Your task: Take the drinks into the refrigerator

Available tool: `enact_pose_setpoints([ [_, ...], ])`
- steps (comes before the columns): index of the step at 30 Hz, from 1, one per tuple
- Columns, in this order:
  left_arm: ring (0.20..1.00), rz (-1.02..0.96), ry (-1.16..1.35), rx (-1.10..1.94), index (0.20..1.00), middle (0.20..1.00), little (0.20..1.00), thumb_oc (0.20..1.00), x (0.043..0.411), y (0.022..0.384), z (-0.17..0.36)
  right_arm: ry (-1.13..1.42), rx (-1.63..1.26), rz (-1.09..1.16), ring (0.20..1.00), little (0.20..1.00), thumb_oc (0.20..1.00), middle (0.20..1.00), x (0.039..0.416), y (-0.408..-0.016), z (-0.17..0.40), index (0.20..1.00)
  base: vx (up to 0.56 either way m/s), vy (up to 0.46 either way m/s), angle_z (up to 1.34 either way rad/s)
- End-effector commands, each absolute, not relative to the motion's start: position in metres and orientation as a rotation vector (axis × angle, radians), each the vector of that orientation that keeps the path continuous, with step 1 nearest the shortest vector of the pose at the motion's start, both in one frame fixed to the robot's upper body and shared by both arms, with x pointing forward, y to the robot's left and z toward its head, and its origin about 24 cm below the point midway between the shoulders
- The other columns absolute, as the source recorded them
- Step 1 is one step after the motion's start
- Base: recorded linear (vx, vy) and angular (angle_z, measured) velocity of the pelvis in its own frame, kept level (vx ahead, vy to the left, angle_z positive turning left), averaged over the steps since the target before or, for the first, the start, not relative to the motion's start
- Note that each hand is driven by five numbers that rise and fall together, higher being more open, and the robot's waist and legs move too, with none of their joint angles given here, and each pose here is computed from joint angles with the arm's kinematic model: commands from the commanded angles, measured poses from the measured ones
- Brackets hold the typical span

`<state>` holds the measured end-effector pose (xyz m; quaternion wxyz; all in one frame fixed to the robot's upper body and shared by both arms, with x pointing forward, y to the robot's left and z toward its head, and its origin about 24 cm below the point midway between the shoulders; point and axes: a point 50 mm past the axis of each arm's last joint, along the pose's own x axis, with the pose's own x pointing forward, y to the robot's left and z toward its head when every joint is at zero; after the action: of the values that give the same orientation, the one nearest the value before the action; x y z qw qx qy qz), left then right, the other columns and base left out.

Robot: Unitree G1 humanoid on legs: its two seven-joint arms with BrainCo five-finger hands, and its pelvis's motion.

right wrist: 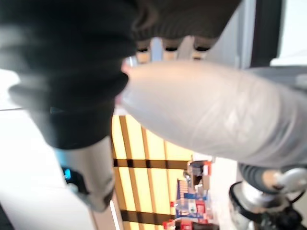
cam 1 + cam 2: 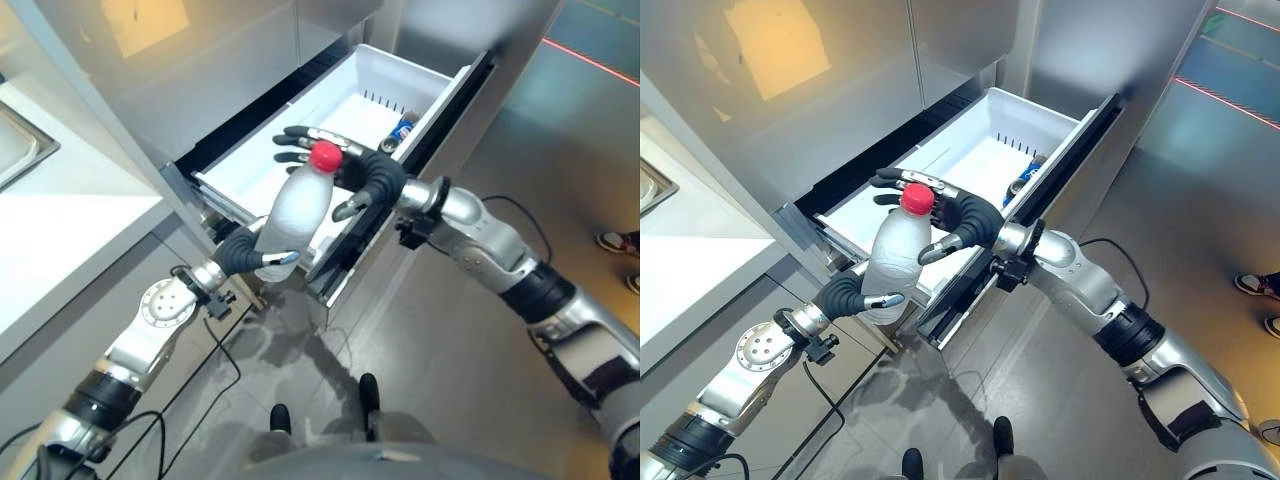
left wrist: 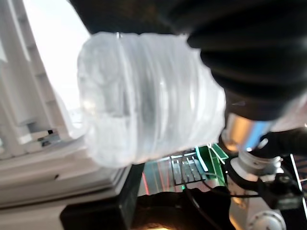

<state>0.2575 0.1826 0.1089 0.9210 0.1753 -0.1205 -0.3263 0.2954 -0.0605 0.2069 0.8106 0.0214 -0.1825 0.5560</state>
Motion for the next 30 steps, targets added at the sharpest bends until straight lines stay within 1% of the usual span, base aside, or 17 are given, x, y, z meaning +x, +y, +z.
enact_pose_setpoints([
  [1,0.200,-0.615,-0.527,0.365,0.200,0.200,0.200,0.200,0.268,0.178,0.161,-0.492,0.104,1.278,1.000,1.000,1.000,1.000,0.286,-0.041,0.225,1.000,0.00,0.000,0.00],
  [8,0.200,-0.533,-0.543,0.360,0.200,0.200,0.200,0.200,0.276,0.183,0.162,-0.502,0.144,1.342,1.000,1.000,1.000,1.000,0.278,-0.023,0.226,1.000,0.00,0.000,0.00],
  [16,0.200,-0.480,-0.514,0.334,0.200,0.200,0.200,0.200,0.279,0.190,0.154,-0.507,0.152,1.359,1.000,1.000,1.000,1.000,0.273,-0.024,0.223,1.000,0.00,0.000,0.00],
  [30,0.200,-0.462,-0.507,0.340,0.200,0.200,0.200,0.200,0.278,0.186,0.145,-0.469,0.206,1.364,1.000,1.000,1.000,1.000,0.268,-0.014,0.207,1.000,0.00,0.001,0.01],
])
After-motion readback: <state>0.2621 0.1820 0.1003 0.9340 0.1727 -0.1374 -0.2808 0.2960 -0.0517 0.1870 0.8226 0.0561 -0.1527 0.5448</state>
